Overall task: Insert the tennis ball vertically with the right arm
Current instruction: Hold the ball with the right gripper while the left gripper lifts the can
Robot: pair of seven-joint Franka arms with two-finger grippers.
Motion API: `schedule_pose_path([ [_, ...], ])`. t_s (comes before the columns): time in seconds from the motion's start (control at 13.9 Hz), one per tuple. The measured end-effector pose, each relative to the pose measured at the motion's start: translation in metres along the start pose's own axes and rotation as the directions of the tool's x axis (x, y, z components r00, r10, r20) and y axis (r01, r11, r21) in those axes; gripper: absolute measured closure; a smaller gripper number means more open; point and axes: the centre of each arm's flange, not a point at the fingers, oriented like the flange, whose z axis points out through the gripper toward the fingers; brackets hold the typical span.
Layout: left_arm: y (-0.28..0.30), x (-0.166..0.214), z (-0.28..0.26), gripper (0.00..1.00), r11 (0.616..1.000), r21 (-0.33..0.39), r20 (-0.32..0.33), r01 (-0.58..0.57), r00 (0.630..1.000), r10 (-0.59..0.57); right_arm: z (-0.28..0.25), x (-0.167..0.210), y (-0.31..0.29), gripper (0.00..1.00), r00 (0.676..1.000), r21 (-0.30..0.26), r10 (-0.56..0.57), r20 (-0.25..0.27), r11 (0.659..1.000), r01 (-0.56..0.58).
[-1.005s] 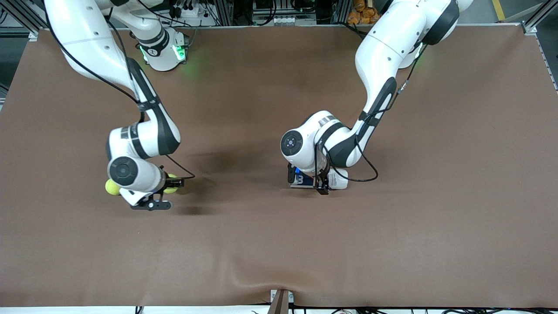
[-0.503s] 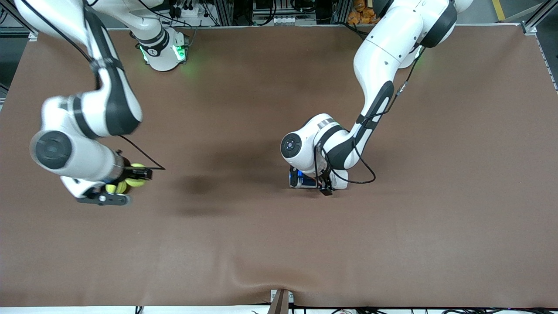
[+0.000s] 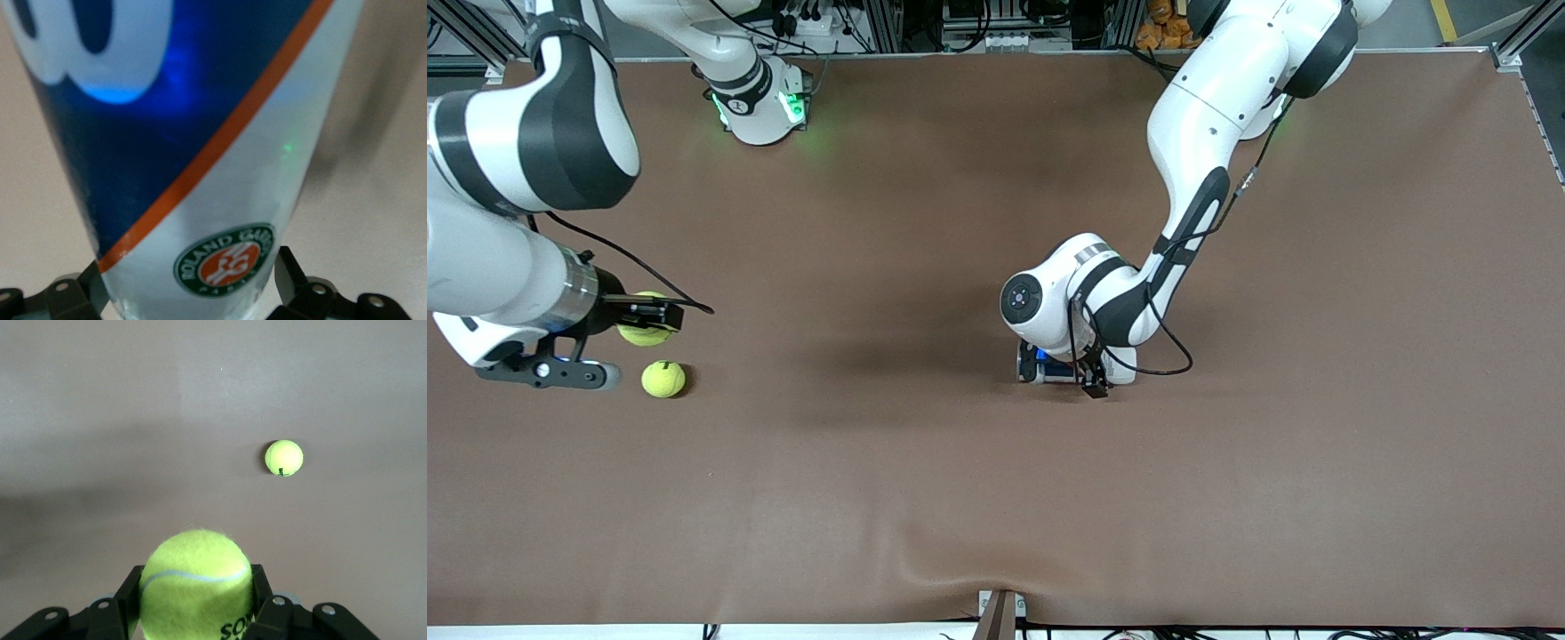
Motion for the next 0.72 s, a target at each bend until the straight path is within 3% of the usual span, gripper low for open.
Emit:
schedule_pose_path([
  [0.72,0.0,0.0,0.0,0.12,1.0,0.002,0.001,0.016,1.0,-0.016,-0.012,-0.002,0.04,0.33,0.998,0.036,0.058,0.007,0.998,-0.058],
])
